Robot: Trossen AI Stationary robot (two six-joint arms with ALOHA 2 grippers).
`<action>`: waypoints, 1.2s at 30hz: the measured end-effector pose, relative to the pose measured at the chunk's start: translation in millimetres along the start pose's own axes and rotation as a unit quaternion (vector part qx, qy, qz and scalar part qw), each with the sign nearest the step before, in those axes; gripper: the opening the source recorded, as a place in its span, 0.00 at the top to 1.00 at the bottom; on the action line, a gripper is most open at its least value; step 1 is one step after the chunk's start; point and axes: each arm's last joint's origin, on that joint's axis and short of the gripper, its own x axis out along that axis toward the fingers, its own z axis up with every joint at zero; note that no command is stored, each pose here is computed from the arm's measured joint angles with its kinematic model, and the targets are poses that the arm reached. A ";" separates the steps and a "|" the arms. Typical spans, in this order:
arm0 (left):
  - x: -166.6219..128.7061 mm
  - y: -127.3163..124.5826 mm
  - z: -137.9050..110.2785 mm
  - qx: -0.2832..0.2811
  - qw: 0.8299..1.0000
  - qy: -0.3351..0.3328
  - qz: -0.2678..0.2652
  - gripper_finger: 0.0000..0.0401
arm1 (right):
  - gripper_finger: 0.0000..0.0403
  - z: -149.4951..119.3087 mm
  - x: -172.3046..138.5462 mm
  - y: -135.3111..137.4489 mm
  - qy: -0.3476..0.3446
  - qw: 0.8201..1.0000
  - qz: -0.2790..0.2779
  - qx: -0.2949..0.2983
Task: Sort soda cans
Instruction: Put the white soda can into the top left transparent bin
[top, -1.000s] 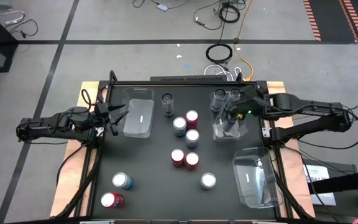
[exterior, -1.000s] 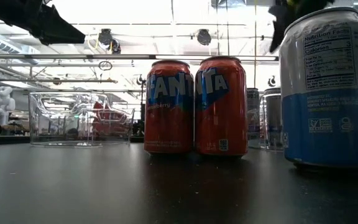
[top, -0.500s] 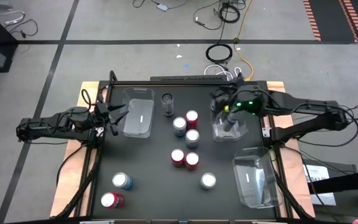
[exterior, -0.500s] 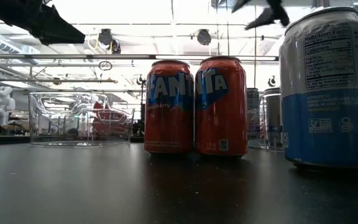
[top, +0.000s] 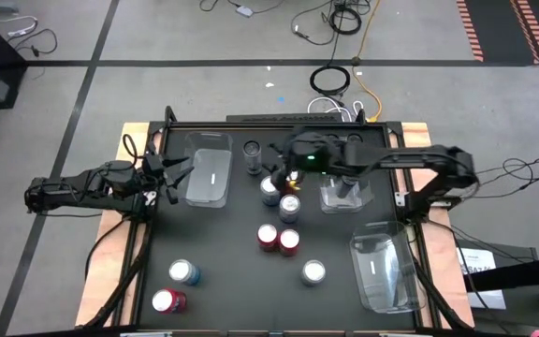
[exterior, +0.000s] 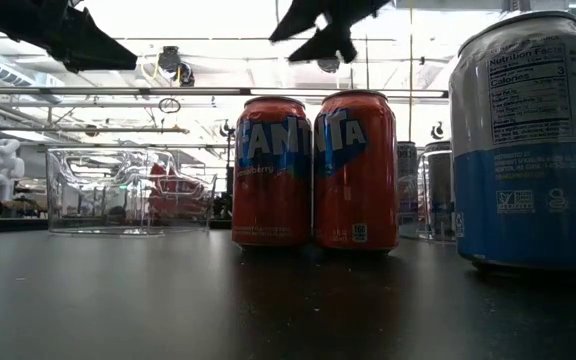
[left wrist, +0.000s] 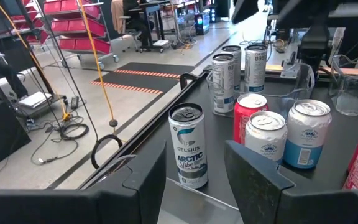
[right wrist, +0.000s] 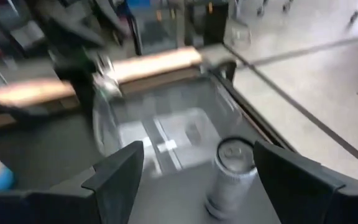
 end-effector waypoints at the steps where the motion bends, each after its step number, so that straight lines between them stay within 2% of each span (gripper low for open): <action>1: 0.0 0.0 0.0 0.000 1.000 0.000 0.000 0.57 | 0.26 -1.0 7.9 0.2 0.018 1.000 -0.004 -0.008; 4: 0.0 0.0 0.0 0.000 1.000 0.000 0.000 0.57 | 0.26 -4.0 28.1 -0.9 0.063 0.998 -0.017 -0.011; 12: 0.0 0.0 0.0 0.000 1.000 0.000 0.000 0.57 | 0.26 -19.4 61.7 -22.9 0.119 0.987 -0.065 0.087; 16: 0.0 0.0 -0.2 0.000 1.000 0.001 0.000 0.57 | 0.26 -28.3 74.8 -30.2 0.139 0.982 -0.050 0.115; 26: 0.0 0.0 -0.5 0.001 1.000 0.002 0.000 0.57 | 0.26 -52.5 113.0 -28.0 0.135 0.984 -0.051 0.107; 31: -0.1 0.0 -0.5 0.001 1.000 0.002 0.000 0.57 | 0.26 -52.6 124.4 -34.7 0.097 0.986 -0.075 0.110; 36: 0.0 0.0 -0.5 0.001 1.000 0.002 0.000 0.57 | 0.26 -53.1 125.9 -44.4 0.099 0.984 -0.087 0.123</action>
